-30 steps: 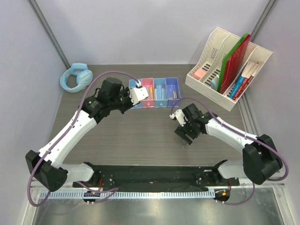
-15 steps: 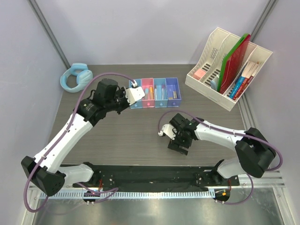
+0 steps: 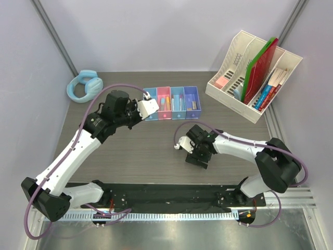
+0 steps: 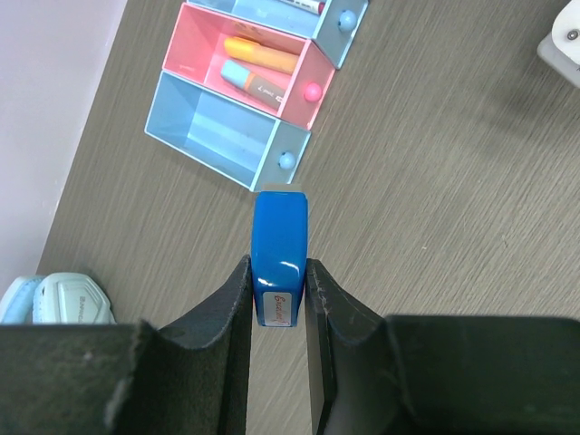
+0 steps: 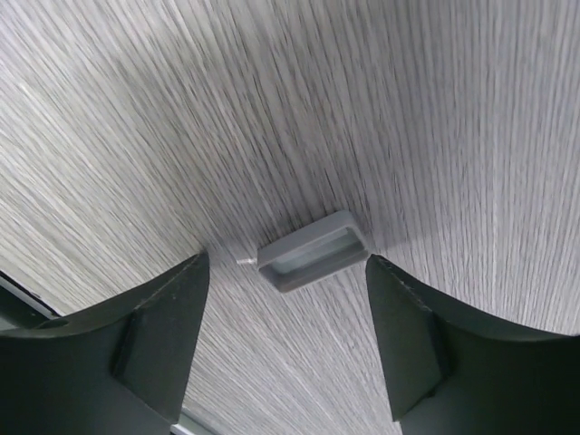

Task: Sort the stationery into containers
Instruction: Move the stationery to the center of the board.

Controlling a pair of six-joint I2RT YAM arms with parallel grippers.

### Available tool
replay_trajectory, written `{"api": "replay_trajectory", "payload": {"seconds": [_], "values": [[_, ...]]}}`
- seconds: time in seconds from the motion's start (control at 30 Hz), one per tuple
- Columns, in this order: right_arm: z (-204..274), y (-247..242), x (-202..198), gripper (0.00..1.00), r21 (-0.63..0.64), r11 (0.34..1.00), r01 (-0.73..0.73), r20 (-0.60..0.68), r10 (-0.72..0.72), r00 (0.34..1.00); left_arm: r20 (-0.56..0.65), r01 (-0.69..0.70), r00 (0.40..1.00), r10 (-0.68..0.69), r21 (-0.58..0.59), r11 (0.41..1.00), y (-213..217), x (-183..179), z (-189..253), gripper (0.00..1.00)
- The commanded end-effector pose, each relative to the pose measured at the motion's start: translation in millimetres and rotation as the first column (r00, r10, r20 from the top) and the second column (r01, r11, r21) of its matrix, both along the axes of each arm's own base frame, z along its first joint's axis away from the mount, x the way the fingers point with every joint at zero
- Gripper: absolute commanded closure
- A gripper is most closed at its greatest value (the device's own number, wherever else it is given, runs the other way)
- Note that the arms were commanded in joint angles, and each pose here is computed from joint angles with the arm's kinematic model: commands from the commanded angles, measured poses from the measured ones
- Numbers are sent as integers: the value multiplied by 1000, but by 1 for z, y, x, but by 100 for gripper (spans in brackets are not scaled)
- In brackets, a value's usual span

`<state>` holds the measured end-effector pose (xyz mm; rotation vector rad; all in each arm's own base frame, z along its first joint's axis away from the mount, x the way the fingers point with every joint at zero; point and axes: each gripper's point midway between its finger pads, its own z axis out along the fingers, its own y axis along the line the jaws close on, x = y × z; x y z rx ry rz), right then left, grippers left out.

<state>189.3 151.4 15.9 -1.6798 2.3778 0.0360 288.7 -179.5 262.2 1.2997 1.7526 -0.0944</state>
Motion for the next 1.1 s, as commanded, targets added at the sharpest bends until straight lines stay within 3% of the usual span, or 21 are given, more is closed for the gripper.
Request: {"api": "replay_trajectory", "payload": {"seconds": [0.0,0.7,1.07], "values": [[-7,16,10,29,37,999,-24,12,23,1000,23,-27,999,27,-14,1000,5,0,6,100],[-12,11,18,80,-7,1000,9,31,-8,999,31,-23,999,23,-9,1000,11,-8,6,100],[-2,46,51,85,27,997,-68,62,66,996,22,-36,999,36,23,999,16,-7,-5,100]]}}
